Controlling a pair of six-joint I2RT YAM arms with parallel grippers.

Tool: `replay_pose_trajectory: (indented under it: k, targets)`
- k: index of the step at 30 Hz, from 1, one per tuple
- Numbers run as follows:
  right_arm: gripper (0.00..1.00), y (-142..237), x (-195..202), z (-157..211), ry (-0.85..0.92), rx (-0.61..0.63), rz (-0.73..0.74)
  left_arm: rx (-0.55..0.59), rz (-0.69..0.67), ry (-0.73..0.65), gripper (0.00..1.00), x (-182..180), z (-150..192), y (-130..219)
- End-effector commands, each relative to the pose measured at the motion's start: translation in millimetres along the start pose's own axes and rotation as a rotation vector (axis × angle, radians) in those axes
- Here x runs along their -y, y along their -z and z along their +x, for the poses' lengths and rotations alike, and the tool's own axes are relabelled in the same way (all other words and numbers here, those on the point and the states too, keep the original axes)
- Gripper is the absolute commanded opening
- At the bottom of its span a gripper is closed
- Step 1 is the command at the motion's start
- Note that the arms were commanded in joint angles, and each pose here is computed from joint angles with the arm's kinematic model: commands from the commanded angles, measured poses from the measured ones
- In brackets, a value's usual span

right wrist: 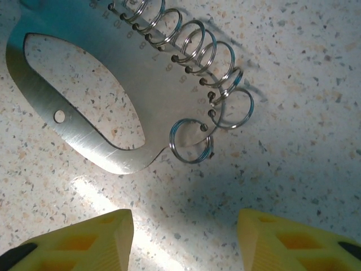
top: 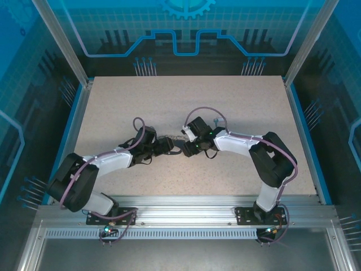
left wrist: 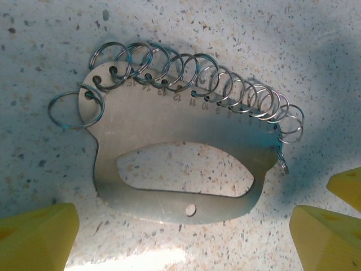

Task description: Put the keys on the keyring

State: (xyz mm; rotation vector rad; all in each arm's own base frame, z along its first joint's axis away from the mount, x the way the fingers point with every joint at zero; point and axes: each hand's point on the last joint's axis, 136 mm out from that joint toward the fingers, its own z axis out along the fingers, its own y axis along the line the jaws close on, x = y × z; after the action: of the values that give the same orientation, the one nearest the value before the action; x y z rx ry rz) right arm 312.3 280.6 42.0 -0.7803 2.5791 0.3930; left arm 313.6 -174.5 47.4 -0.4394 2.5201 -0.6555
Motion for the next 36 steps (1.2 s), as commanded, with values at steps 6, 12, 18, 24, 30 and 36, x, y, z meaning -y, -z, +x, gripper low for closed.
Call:
replay_pose_trajectory:
  k: [6,12,18,24,30,36]
  targets:
    - [0.48,-16,-1,-7,0.043,-0.028,0.005,0.034,0.06,0.002,0.98,16,-25,-10]
    - [0.44,-25,1,-11,0.037,-0.031,0.0,0.042,0.064,-0.005,0.98,14,-37,-9]
    - [0.37,-29,6,-18,0.028,-0.021,0.004,0.043,0.064,-0.024,0.98,15,-41,-8]
    - [0.28,-29,14,-21,0.023,-0.019,0.01,0.042,0.079,-0.027,0.98,19,-42,-7]
    - [0.21,-26,16,-22,0.019,-0.015,-0.01,0.043,0.093,-0.035,0.99,24,-44,-5]
    - [0.14,-27,15,-22,0.011,-0.016,-0.035,0.045,0.114,-0.04,0.99,31,-47,-2]
